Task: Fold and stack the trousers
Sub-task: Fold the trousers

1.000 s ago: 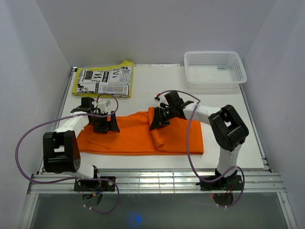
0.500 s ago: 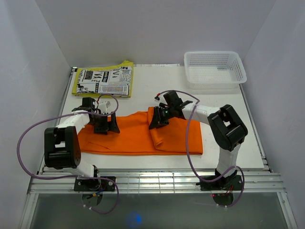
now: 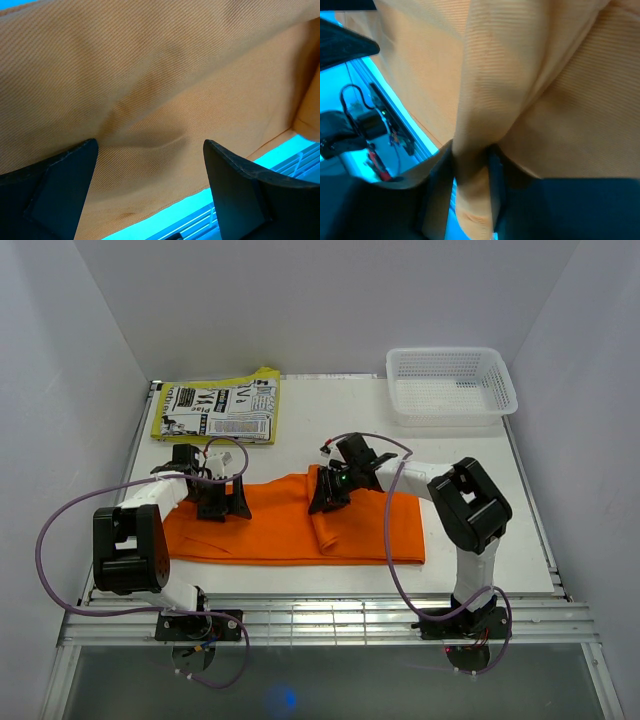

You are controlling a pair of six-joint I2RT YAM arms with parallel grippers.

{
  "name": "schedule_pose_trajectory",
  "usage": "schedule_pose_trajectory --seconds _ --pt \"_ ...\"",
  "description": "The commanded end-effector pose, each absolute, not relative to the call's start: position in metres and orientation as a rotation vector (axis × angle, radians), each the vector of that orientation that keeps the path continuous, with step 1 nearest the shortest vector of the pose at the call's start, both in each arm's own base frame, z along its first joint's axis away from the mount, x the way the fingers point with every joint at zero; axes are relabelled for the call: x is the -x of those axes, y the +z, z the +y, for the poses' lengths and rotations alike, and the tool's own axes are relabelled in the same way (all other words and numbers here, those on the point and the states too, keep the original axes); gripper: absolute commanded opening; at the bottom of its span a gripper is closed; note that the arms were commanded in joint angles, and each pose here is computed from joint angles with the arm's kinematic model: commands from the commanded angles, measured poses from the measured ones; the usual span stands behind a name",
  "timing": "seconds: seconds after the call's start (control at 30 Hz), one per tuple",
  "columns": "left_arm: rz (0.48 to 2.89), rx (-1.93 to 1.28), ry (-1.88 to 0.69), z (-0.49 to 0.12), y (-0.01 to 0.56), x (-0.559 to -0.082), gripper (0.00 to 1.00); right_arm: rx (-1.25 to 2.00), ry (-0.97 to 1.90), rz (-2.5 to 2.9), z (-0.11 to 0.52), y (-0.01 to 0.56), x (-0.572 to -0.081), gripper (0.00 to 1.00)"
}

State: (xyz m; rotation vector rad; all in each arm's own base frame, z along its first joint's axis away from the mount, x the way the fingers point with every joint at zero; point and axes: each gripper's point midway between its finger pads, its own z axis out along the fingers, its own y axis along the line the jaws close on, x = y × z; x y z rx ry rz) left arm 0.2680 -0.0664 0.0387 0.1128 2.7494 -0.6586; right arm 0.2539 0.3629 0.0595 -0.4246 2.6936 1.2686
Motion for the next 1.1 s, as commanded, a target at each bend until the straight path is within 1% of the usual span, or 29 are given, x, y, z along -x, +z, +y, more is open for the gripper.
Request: schedule_pose_trajectory --seconds 0.0,0.03,0.13,0.2,0.27,0.37,0.4,0.47,0.5,0.53,0.6,0.63,0.7,0.73,0.8,0.83,0.97,1.0,1.07 --pt "2.757 -0.108 -0.646 -0.064 0.036 -0.267 0.98 0.471 1.347 2.611 0.383 0.081 -0.257 0.40" --pt "2.750 -0.113 -0.655 -0.065 0.038 -0.267 0.98 0.478 1.359 2.604 0.384 0.083 -0.256 0.65" --pt "2.689 -0.142 -0.674 -0.069 0.055 -0.275 0.98 0.530 1.412 2.519 0.390 0.109 -0.261 0.75" --pt "2.616 -0.177 -0.701 -0.074 0.078 -0.282 0.98 0.630 1.471 2.414 0.394 0.139 -0.259 0.78" --pt "2.511 -0.221 -0.766 -0.084 0.109 -0.291 0.98 0.734 1.501 2.279 0.394 0.173 -0.258 0.78" --pt "2.339 -0.284 -0.798 -0.094 0.159 -0.302 0.98 0.897 1.533 2.111 0.376 0.205 -0.246 0.76" --pt "2.304 -0.296 -0.804 -0.096 0.170 -0.303 0.98 0.913 1.503 2.108 0.366 0.206 -0.244 0.76" --pt "2.249 -0.321 -0.802 -0.100 0.187 -0.304 0.98 0.919 1.405 2.077 0.338 0.212 -0.251 0.72" --pt "2.240 -0.335 -0.814 -0.106 0.191 -0.304 0.98 0.947 1.305 2.060 0.325 0.207 -0.259 0.71" --pt "2.252 -0.331 -0.836 -0.110 0.189 -0.304 0.98 0.907 1.248 2.138 0.302 0.197 -0.263 0.70" --pt "2.285 -0.341 -0.880 -0.128 0.182 -0.299 0.93 0.841 1.112 2.194 0.258 0.186 -0.282 0.68" --pt "2.308 -0.322 -0.898 -0.134 0.176 -0.299 0.92 0.811 1.093 2.265 0.239 0.176 -0.278 0.68" --pt "2.333 -0.350 -0.907 -0.150 0.164 -0.299 0.88 0.700 1.006 2.346 0.195 0.163 -0.292 0.70" --pt "2.359 -0.341 -0.876 -0.152 0.154 -0.301 0.87 0.712 0.975 2.397 0.177 0.155 -0.286 0.71" --pt "2.388 -0.364 -0.903 -0.168 0.141 -0.300 0.86 0.676 0.899 2.479 0.149 0.140 -0.288 0.73" --pt "2.404 -0.365 -0.898 -0.171 0.135 -0.300 0.86 0.647 0.856 2.504 0.128 0.133 -0.292 0.75" --pt "2.474 -0.382 -0.915 -0.191 0.113 -0.301 0.85 0.516 0.821 2.658 0.084 0.101 -0.283 0.78" --pt "2.520 -0.375 -0.928 -0.194 0.100 -0.301 0.84 0.498 0.831 2.674 0.080 0.096 -0.282 0.78" --pt "2.554 -0.384 -0.942 -0.202 0.092 -0.300 0.82 0.452 0.837 2.724 0.069 0.081 -0.278 0.80"
